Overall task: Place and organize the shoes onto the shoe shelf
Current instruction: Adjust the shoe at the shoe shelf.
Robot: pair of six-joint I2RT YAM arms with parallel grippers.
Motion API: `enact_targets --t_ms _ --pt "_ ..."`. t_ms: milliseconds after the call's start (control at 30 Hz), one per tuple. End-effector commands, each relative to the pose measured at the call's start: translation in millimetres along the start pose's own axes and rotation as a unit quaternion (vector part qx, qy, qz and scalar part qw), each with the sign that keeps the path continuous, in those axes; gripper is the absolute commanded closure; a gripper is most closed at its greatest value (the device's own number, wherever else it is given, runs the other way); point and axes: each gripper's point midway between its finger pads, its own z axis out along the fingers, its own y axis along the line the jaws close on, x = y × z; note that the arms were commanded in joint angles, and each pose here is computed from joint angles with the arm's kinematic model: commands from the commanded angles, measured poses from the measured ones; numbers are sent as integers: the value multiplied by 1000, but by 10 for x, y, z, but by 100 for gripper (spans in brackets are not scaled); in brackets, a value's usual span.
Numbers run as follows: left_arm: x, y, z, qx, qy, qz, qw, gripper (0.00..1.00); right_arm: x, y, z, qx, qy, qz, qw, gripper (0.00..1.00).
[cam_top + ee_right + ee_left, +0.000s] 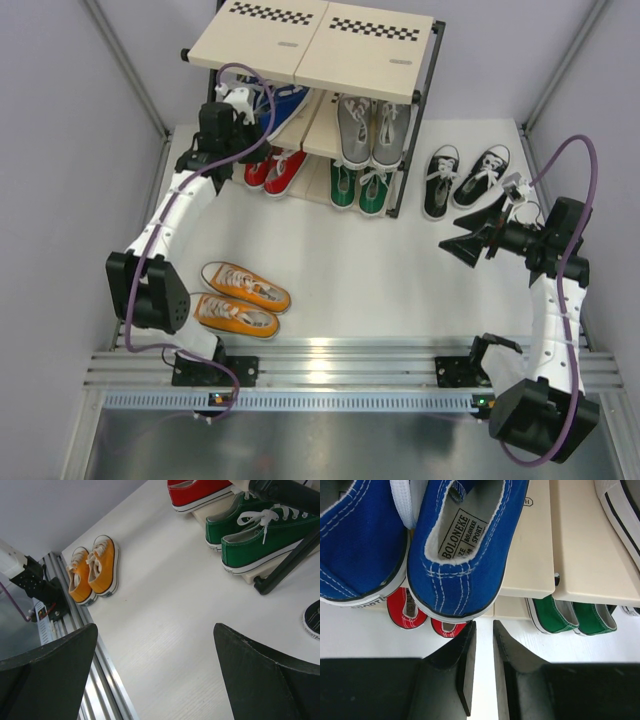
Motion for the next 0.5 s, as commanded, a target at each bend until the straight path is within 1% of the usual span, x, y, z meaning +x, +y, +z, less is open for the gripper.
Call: enact_targets --t_ms 0,67,167,200,233,300,333,367,400,433,467 --pt "-459 3 -2 -8 -71 19 997 74 -56 -32 -25 0 -9 -21 1000 1" --pt "-454 -12 -15 -4 -71 19 997 72 -54 -32 -24 0 -9 -20 1000 1" --pt "-466 -82 -99 11 -74 15 997 63 -61 -31 -28 0 -9 -24 1000 1" --pt "-511 -109 -194 12 -83 13 996 56 -62 -29 -31 0 -9 -24 1000 1" --pt "-492 -116 -237 13 -84 9 996 53 -59 -28 -32 0 -9 -28 1000 0" --pt "-584 -171 -432 18 -103 10 995 45 -62 -25 -36 1 -8 -29 1000 1" --pt "-566 -180 -485 19 -104 9 994 40 -64 -28 -40 1 -8 -38 999 1" --pt "-586 -206 -550 23 -109 9 994 38 -46 -6 -42 -1 -5 -34 999 1" --pt "-665 -251 -715 27 -126 12 992 36 -61 -6 -49 1 -4 -42 999 1" --pt "-604 -250 -761 27 -124 10 992 29 -55 -18 -58 3 -2 -58 998 1" --pt "-604 -263 -840 28 -129 11 991 27 -34 -5 -64 5 2 -56 998 1"
